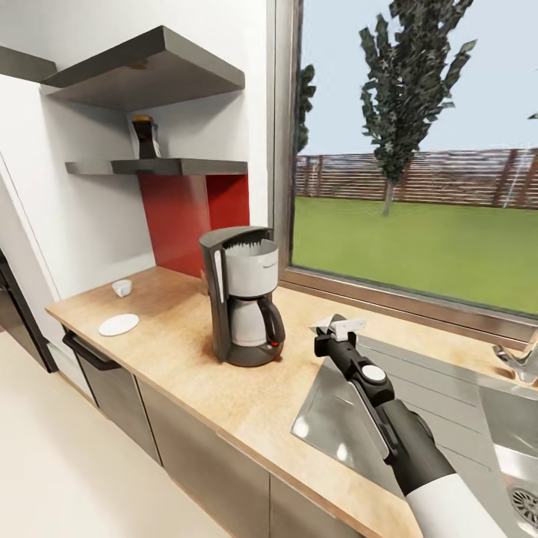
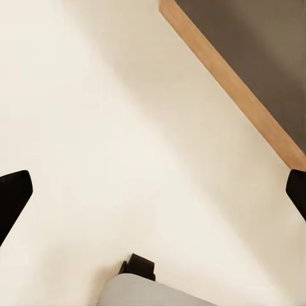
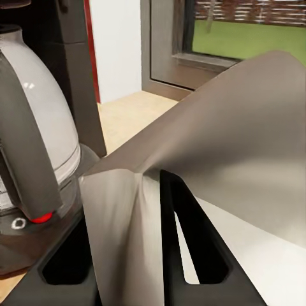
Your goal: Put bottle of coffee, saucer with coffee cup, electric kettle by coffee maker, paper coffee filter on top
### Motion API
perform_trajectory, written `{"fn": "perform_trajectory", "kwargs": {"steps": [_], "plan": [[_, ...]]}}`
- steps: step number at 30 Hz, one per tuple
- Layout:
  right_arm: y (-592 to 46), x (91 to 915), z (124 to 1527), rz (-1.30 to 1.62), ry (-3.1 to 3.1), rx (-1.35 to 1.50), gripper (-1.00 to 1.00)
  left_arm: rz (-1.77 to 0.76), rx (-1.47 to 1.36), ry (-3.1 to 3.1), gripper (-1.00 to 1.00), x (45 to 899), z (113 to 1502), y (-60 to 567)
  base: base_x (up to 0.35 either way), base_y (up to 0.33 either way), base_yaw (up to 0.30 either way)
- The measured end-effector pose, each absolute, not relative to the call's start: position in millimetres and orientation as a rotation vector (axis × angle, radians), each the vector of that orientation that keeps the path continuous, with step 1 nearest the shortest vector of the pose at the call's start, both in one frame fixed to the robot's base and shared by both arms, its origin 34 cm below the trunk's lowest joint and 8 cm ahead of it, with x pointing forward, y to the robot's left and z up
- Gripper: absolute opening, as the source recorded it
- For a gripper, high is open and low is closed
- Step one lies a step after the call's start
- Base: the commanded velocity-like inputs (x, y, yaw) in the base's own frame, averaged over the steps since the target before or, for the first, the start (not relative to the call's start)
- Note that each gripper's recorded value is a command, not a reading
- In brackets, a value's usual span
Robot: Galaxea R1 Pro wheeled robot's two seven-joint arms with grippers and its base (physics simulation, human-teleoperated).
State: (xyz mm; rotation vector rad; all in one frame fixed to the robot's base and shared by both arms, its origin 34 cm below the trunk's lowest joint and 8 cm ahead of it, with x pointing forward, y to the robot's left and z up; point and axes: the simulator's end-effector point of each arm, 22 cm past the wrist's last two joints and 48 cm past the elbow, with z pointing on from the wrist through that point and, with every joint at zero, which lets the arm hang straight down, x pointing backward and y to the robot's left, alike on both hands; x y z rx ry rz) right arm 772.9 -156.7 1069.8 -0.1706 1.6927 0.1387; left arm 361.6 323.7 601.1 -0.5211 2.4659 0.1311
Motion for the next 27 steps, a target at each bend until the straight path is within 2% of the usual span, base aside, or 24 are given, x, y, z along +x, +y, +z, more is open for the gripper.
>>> {"fn": "perform_trajectory", "kwargs": {"steps": [7,15,27], "plan": [[-155,769,1078,0.128,1.769,-0.192,-1.00,0.128,-0.511,2.465,1.00,364,602,322,0.000,0.000,0.000],[-165,780,1156,0.058,1.856,-0.242,-1.00,0.124,-0.510,2.470,1.00,362,601,320,0.000,0.000,0.000],[-214,815,1317,-0.102,1.734,-0.213,-1.00,0.121,-0.507,2.471,1.00,362,601,319,0.000,0.000,0.000]]}}
